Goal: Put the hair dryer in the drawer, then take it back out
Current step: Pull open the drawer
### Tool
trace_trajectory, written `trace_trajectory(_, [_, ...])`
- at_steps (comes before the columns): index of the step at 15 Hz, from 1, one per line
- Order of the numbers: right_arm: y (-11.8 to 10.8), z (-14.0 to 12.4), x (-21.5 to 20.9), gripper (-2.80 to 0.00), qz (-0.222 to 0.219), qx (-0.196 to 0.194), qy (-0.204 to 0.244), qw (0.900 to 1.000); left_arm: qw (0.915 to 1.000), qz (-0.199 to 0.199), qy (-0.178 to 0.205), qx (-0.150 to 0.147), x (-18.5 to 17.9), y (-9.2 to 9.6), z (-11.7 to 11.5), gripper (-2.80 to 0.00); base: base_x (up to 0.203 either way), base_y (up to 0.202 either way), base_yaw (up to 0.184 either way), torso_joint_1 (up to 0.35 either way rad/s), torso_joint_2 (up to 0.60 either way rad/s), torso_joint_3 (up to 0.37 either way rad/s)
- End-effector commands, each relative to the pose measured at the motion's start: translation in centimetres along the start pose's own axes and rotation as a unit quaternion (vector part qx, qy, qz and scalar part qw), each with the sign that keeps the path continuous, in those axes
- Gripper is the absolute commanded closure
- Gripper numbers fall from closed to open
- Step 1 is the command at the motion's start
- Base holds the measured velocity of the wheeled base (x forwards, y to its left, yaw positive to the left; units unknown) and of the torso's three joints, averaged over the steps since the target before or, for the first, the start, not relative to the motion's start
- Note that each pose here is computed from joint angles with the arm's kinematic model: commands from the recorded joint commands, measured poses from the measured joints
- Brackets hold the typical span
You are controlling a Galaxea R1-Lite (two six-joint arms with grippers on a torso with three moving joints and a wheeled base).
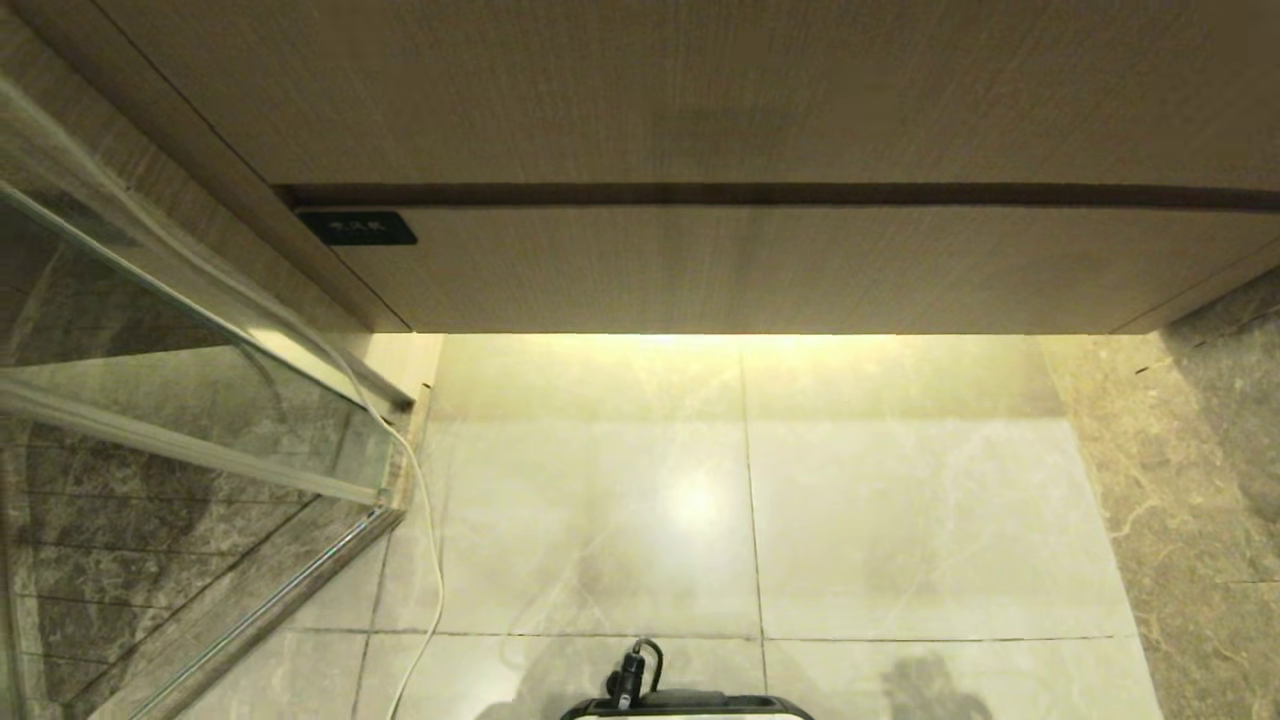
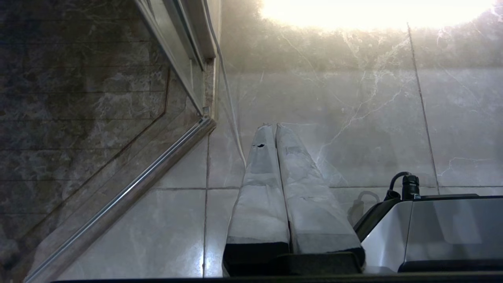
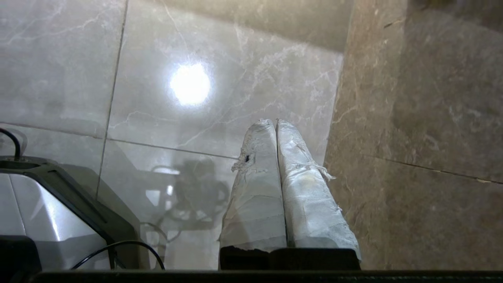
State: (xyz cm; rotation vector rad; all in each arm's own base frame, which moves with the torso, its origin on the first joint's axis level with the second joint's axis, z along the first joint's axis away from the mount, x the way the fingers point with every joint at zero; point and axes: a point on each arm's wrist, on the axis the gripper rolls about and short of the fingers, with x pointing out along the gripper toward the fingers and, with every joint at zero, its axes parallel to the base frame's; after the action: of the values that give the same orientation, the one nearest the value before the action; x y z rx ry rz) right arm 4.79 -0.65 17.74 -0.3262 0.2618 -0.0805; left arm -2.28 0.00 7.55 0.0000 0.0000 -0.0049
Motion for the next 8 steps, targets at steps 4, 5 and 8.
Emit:
trace_trajectory(4, [0.0,0.1,-0.2,0.00,-0.002,-0.001,-0.004,1.000,1.0000,0.001,0.001,0.000,0.0,0.0,0.0,0.00,0.000,0.000,0.000,0.000,0.00,0.000])
trace_trajectory(5, [-0.1,0.4,-0.2,0.00,-0.001,-0.002,-0.013,1.000,1.0000,0.000,0.000,0.000,0.0,0.0,0.0,0.00,0.000,0.000,0.000,0.000,0.00,0.000])
trace_trajectory(8, [-0.4,2.1,0.2,0.00,0.022,-0.014,-0.038,0.999,1.0000,0.000,0.001,0.000,0.0,0.0,0.0,0.00,0.000,0.000,0.000,0.000,0.00,0.000])
